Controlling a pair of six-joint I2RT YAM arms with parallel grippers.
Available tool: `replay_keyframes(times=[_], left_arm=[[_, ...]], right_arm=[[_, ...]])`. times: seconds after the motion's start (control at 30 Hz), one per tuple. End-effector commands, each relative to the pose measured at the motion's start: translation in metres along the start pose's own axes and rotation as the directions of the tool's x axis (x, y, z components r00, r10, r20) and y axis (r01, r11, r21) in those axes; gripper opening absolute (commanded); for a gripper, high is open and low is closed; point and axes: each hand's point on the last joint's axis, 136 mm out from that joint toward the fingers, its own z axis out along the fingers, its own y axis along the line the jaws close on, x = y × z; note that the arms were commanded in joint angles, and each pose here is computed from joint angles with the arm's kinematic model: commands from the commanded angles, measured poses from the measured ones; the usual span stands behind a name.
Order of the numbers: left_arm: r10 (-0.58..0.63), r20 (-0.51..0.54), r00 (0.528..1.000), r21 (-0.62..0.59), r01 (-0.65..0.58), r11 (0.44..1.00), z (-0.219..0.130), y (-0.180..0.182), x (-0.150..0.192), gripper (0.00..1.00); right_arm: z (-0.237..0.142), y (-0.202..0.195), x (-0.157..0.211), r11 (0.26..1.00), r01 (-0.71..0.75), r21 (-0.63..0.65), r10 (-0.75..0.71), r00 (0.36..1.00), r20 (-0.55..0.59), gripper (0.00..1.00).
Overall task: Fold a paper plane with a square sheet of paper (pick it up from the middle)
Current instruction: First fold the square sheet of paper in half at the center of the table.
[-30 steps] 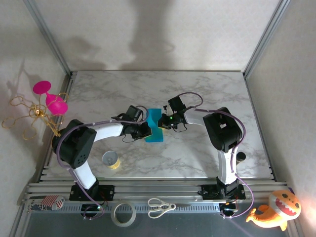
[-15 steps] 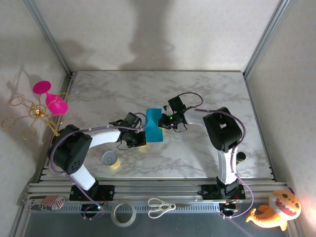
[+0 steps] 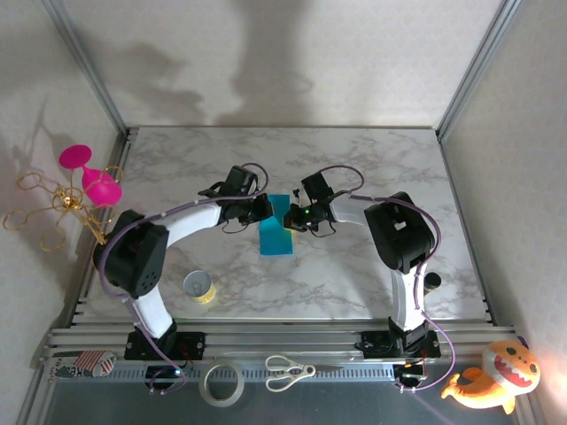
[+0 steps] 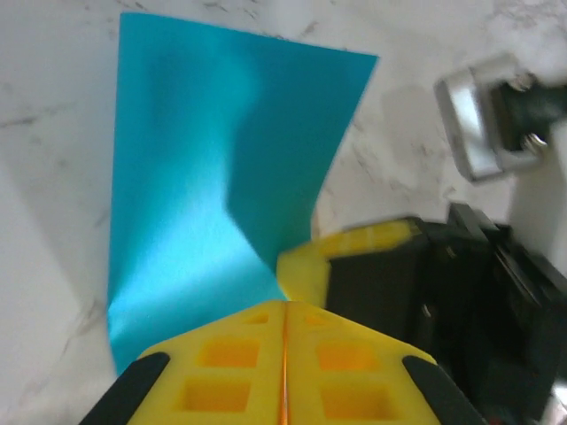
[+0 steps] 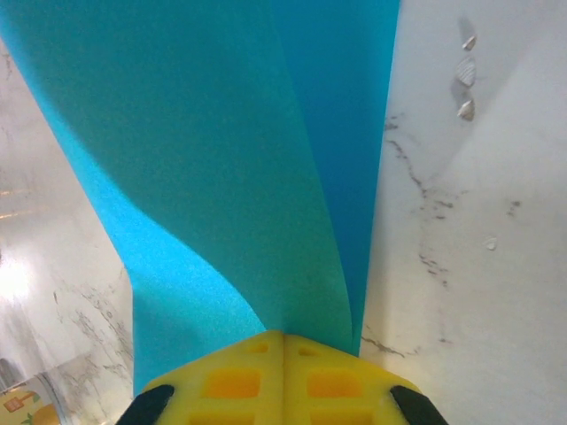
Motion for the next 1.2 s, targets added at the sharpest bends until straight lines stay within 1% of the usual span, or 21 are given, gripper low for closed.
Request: replay_keyframes(times=[0.0,0.1,0.17,0.27,0.47,0.5,0.57,0.67,0.77,0.87,0.93,1.03,1.17], left_arm=[[-0.047,0.021,0.999,-0.006,0.048,0.999,0.021,0.006,-0.012,0.08],[-0.070,0.019,0.997,-0.030,0.070,0.997,0.035,0.017,-0.018,0.08],[-0.089,0.009,0.996,-0.025,0.089,0.996,0.041,0.024,-0.016,0.08],[-0.105,0.009,0.994,-0.057,0.105,0.993,0.046,0.045,-0.011,0.09],[-0.181,0.021,0.983,-0.156,0.182,0.971,0.036,0.112,-0.013,0.10],[-0.191,0.030,0.981,-0.169,0.193,0.967,0.032,0.121,-0.019,0.10],[-0.198,0.051,0.979,-0.165,0.204,0.965,0.024,0.126,-0.030,0.10],[-0.165,0.072,0.984,-0.129,0.173,0.976,0.011,0.109,-0.049,0.10],[-0.139,0.092,0.986,-0.029,0.143,0.989,0.001,0.075,-0.063,0.10],[-0.116,0.097,0.989,0.065,0.110,0.992,-0.003,0.040,-0.066,0.10],[-0.102,0.091,0.991,0.103,0.093,0.990,-0.001,0.024,-0.063,0.10],[-0.087,0.071,0.994,0.114,0.078,0.990,0.011,0.014,-0.057,0.10],[-0.093,0.038,0.995,0.083,0.090,0.992,0.032,0.021,-0.054,0.10]], right_arm=[[0.019,-0.123,0.071,0.901,-0.081,0.427,0.155,0.978,-0.143,0.00],[0.020,-0.125,0.071,0.899,-0.078,0.431,0.154,0.977,-0.144,0.00],[0.020,-0.127,0.072,0.896,-0.078,0.437,0.157,0.977,-0.147,0.00],[0.020,-0.129,0.072,0.893,-0.076,0.443,0.155,0.977,-0.145,0.00],[0.015,-0.137,0.072,0.881,-0.075,0.468,0.156,0.978,-0.137,0.00],[0.014,-0.137,0.071,0.880,-0.075,0.470,0.156,0.978,-0.135,0.00],[0.013,-0.138,0.071,0.878,-0.072,0.474,0.154,0.979,-0.136,0.00],[0.012,-0.139,0.070,0.874,-0.067,0.482,0.150,0.979,-0.135,0.00],[0.012,-0.139,0.069,0.873,-0.066,0.483,0.150,0.979,-0.138,0.00],[0.012,-0.138,0.068,0.873,-0.066,0.483,0.150,0.979,-0.137,0.00],[0.013,-0.138,0.068,0.873,-0.066,0.484,0.151,0.979,-0.139,0.00],[0.013,-0.139,0.069,0.872,-0.067,0.485,0.153,0.978,-0.141,0.00],[0.013,-0.139,0.069,0.871,-0.065,0.487,0.153,0.978,-0.143,0.00]])
